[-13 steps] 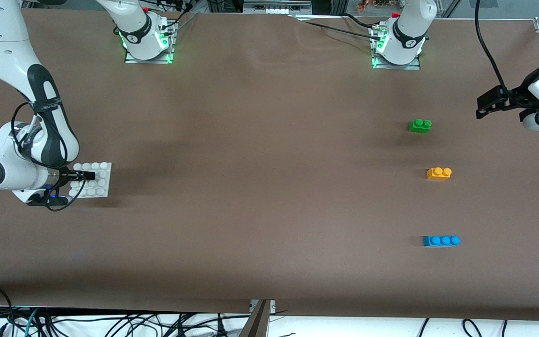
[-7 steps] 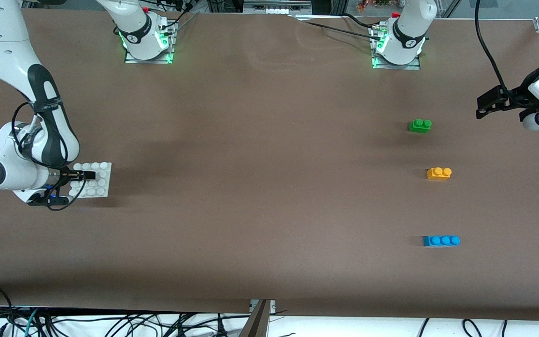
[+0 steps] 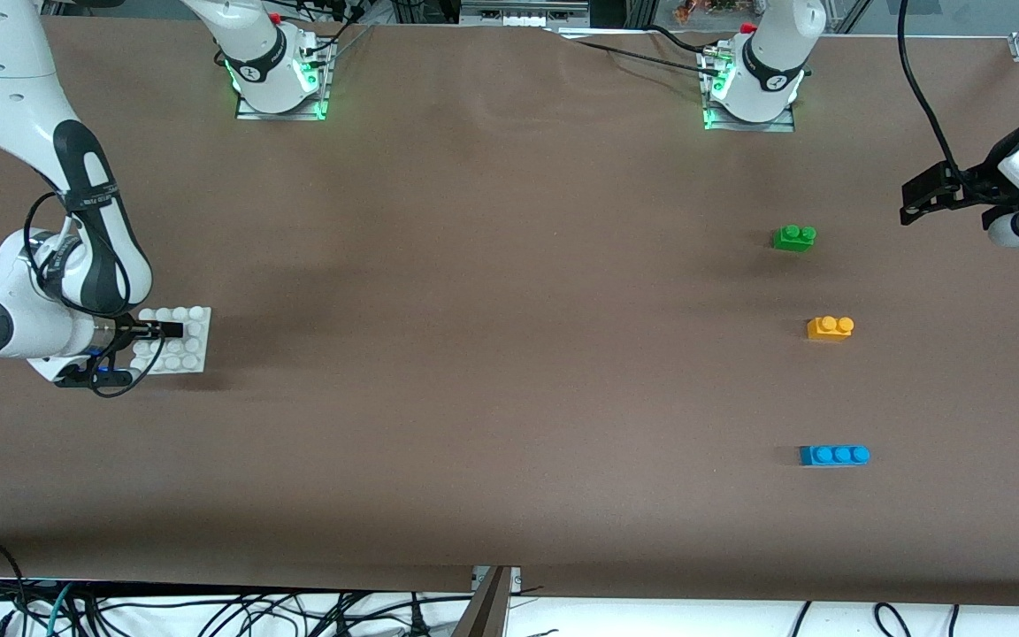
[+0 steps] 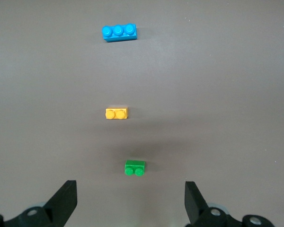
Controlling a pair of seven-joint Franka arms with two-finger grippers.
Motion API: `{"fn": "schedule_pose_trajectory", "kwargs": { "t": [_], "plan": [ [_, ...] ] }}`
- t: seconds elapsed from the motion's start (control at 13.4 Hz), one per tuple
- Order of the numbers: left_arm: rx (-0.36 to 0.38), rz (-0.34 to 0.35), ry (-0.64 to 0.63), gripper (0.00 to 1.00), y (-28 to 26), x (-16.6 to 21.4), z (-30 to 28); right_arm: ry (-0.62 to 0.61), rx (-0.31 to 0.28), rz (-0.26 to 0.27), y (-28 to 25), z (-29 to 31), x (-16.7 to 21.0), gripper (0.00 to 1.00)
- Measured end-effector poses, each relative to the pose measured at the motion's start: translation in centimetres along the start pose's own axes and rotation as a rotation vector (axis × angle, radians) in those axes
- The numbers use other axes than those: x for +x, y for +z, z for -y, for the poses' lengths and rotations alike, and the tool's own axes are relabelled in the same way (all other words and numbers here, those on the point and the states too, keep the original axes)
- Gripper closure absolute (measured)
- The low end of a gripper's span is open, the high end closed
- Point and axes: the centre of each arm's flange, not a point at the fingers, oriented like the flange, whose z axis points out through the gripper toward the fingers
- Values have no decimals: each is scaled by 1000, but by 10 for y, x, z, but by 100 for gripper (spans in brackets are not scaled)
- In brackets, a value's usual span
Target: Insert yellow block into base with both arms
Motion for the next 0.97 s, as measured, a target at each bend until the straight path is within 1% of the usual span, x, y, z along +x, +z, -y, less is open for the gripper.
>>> {"fn": "schedule_pose_trajectory", "kwargs": {
  "t": [0.45,0.97],
  "plan": [
    [0,0,0,0,0,0,0,-4,5,14,3,3,-2,0],
    [0,0,0,0,0,0,0,-5,5,12,4,4,-2,0]
  ]
}}
